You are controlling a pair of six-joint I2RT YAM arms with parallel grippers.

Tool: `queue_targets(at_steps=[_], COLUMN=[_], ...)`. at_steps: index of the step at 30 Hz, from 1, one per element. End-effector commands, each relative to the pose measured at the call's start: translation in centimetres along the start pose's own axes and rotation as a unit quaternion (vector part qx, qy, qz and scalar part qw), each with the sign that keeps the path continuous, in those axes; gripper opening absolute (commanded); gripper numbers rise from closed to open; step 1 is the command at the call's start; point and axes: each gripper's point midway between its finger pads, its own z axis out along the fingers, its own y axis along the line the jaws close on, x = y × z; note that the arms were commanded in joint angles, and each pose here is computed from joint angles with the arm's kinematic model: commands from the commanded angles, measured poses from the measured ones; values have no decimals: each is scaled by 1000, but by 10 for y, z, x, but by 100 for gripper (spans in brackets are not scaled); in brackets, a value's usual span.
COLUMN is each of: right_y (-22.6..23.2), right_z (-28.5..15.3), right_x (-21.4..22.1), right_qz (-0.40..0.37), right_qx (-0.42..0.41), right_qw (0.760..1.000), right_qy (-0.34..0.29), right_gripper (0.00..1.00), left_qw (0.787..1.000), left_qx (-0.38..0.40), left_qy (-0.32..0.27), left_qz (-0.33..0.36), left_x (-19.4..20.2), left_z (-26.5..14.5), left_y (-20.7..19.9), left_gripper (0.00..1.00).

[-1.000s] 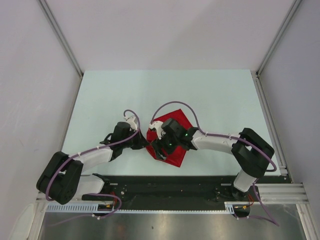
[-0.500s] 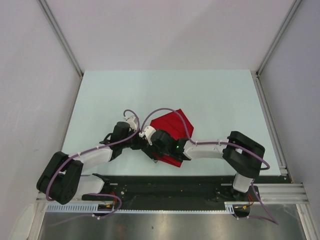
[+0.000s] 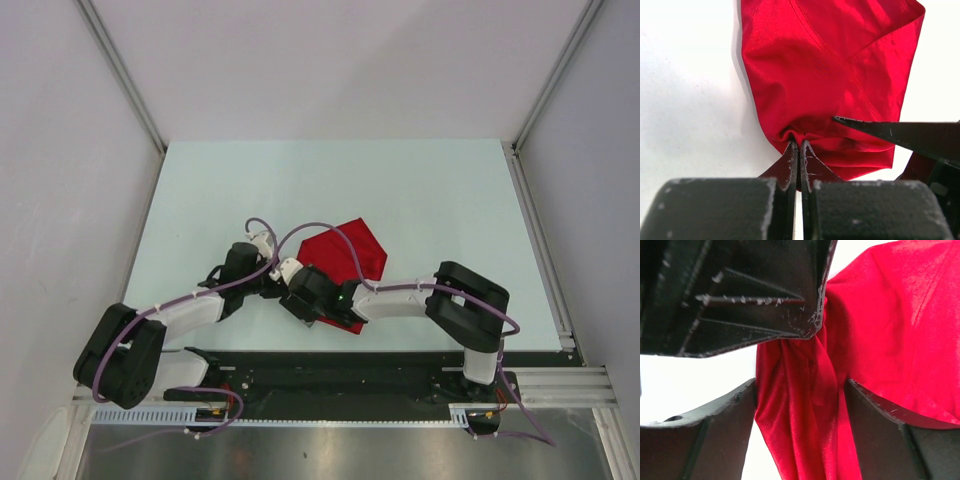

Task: Fold the napkin, place the utensils inside, and roll it up
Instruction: Roll the napkin with the utensil

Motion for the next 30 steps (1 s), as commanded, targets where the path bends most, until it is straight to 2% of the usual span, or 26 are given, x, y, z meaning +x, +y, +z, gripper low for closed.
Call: queue_targets(at_steps=[1, 8, 13, 14, 16, 17, 18, 19, 21, 22, 24, 25, 28, 30], right_y=[-7, -12, -6, -4, -1, 4, 4, 5, 6, 8, 8, 8, 13, 17], right_z=[1, -3, -4, -3, -2, -1, -1, -1, -4, -6, -11, -12, -17, -22], right_x=[1, 10, 12, 13, 11, 11, 12, 12, 9, 8, 6, 3, 1, -4], right_qz=[-9, -23, -37, -38, -45, -46, -49, -49, -38, -31, -13, -2, 30, 50], right_qx=[54, 105, 105, 98, 84, 66, 60, 50, 26, 14, -18, -29, -81, -119], right_qw=[998, 994, 993, 994, 995, 996, 996, 996, 998, 998, 997, 997, 992, 986], right_qy=[16, 27, 29, 33, 33, 38, 43, 46, 53, 58, 71, 74, 94, 107], right_gripper=[72, 47, 29, 17, 6, 0, 0, 0, 0, 0, 0, 0, 0, 0], left_qw=[999, 999, 999, 999, 999, 999, 999, 999, 999, 999, 998, 998, 997, 994], left_qx=[19, 21, 22, 26, 35, 39, 39, 34, 20, 11, -3, -13, -35, -37], left_qy=[-22, -25, -24, -25, -26, -26, -27, -28, -40, -40, -53, -53, -75, -99], left_qz=[14, 13, 12, 13, 14, 16, 16, 18, 19, 19, 17, 12, 9, 13], left_x=[-21, -23, -23, -23, -23, -24, -24, -24, -27, -24, -26, -22, -22, -26], left_z=[-1, -1, -1, -1, -1, -1, -1, -2, -5, -7, -13, -15, -24, -32], left_y=[-12, -13, -12, -14, -17, -18, -18, -16, -11, -5, 2, 8, 17, 17], left_gripper=[0, 0, 0, 0, 1, 6, 12, 23, 35, 44, 55, 64, 73, 74])
